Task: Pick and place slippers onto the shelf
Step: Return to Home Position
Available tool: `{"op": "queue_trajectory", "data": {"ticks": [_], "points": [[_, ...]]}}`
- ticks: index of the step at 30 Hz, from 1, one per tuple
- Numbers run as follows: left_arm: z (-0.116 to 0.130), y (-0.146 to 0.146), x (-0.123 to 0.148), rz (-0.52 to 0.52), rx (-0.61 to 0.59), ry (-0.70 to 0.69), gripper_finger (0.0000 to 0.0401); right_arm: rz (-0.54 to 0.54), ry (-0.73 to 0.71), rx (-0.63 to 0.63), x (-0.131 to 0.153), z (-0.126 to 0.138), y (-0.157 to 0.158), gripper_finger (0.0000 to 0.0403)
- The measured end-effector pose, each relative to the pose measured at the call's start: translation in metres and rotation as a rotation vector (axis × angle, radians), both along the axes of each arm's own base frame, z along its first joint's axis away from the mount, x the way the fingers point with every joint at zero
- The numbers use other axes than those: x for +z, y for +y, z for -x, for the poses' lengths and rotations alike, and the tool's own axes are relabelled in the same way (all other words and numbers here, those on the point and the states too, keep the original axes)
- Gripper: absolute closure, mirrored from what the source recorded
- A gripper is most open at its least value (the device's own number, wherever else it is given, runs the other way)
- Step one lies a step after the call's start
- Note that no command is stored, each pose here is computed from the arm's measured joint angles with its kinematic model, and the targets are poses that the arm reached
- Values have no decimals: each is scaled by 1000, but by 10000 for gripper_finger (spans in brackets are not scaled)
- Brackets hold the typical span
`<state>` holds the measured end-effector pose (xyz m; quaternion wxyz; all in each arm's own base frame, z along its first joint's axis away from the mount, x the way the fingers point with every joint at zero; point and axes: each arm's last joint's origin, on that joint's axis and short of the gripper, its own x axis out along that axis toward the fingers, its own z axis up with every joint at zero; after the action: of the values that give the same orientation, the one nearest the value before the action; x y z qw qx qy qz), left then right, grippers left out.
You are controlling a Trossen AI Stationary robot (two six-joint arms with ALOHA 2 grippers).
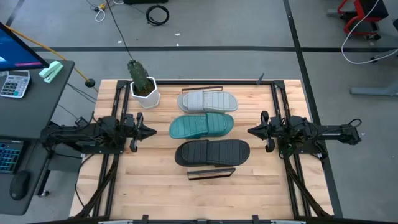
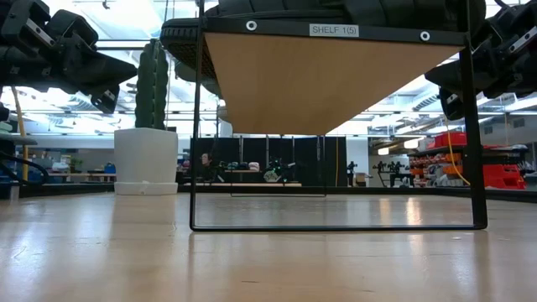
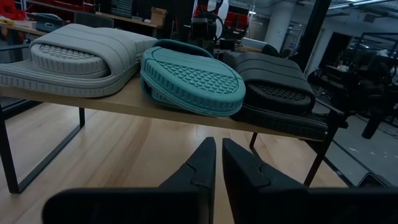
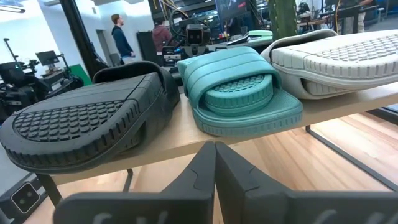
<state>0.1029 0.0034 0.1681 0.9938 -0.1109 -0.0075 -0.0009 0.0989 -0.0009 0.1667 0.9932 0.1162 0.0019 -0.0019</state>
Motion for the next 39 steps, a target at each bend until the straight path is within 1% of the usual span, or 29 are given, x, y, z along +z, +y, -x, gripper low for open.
{"op": "queue_trajectory", "data": {"ticks": [12,21,32,39], "points": [[0,0,0,0,0,0,378,0,0,0,0,0,0,389],[0,0,0,0,0,0,365,0,0,0,0,0,0,389],[0,0,0,1,0,0,378,0,0,0,0,0,0,389],[0,0,0,0,0,0,369,0,0,0,0,0,0,389]]}}
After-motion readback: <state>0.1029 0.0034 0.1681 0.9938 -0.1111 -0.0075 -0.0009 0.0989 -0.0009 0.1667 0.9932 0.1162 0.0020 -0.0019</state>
